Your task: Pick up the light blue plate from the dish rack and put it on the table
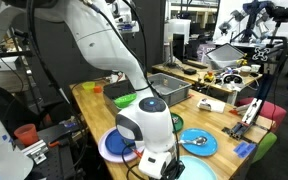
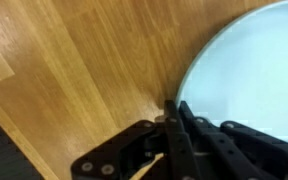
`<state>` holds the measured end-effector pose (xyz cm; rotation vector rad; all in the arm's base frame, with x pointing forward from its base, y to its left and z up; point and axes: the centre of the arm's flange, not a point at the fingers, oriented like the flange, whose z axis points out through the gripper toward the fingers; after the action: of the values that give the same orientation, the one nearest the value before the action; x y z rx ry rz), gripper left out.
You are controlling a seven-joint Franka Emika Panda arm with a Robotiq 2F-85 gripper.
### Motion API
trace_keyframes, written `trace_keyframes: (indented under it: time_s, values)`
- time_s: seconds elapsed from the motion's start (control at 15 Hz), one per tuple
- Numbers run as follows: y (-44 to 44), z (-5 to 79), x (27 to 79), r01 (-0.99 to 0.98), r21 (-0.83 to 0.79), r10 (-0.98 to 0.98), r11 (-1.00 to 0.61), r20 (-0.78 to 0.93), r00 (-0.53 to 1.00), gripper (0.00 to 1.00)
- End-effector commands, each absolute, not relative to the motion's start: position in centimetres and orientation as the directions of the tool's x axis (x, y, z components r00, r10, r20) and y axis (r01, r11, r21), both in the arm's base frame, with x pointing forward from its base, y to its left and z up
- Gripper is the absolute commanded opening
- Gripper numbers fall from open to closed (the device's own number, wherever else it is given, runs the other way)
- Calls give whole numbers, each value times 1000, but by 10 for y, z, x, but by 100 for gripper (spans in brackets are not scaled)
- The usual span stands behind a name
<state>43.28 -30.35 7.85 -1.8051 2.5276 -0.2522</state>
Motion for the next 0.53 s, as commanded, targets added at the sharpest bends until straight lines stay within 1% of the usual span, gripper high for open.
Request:
trace_keyframes:
  time_s: [0.0, 0.27, 0.47]
  values:
    - [-305, 82, 434, -929, -163, -939, 333, 31, -342, 38]
    - [-297, 107, 437, -924, -215, -945, 318, 15, -328, 67]
    - [-290, 136, 440, -919, -263, -953, 293, 0, -304, 87]
